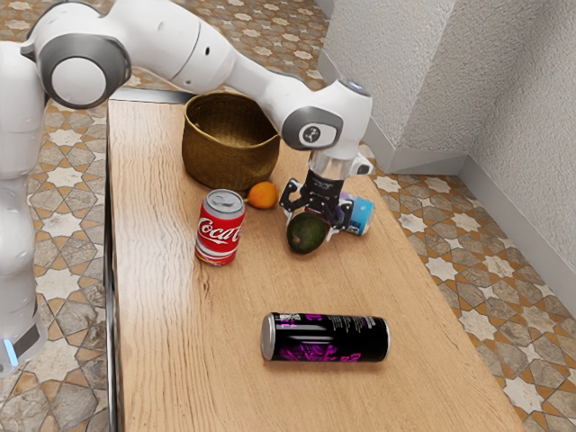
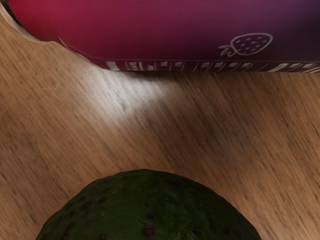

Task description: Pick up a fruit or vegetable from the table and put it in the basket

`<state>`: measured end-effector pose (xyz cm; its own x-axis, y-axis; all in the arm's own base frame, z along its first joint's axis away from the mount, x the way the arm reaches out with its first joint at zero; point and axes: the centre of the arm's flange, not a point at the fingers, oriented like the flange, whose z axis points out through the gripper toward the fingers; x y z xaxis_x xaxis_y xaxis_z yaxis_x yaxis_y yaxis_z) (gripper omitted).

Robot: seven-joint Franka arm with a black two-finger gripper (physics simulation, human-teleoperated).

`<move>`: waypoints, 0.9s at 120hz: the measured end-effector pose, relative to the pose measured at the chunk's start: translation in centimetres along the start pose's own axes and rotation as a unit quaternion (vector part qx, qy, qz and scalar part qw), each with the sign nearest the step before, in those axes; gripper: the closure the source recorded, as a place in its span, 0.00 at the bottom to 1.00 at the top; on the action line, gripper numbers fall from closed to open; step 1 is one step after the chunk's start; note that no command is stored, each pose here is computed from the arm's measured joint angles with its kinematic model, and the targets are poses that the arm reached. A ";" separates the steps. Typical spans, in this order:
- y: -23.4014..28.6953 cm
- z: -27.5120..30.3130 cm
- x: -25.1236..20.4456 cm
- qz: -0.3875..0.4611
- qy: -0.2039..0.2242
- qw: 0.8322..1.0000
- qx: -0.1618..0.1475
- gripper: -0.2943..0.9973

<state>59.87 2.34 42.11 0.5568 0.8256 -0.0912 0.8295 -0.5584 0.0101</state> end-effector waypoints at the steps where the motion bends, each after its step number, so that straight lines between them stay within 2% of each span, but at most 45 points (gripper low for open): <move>1: 0.0 0.0 0.0 0.000 0.000 1.000 0.000 0.23; 76: 0.4 0.4 -0.2 0.007 -0.002 1.000 -0.004 0.23; 90: 0.4 0.5 -0.1 0.007 -0.002 1.000 -0.004 0.36; 108: 0.4 0.4 -0.1 0.007 0.000 1.000 -0.004 0.40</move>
<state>60.13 2.00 41.70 0.5692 0.8172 -0.0904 0.8215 -0.5699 0.0195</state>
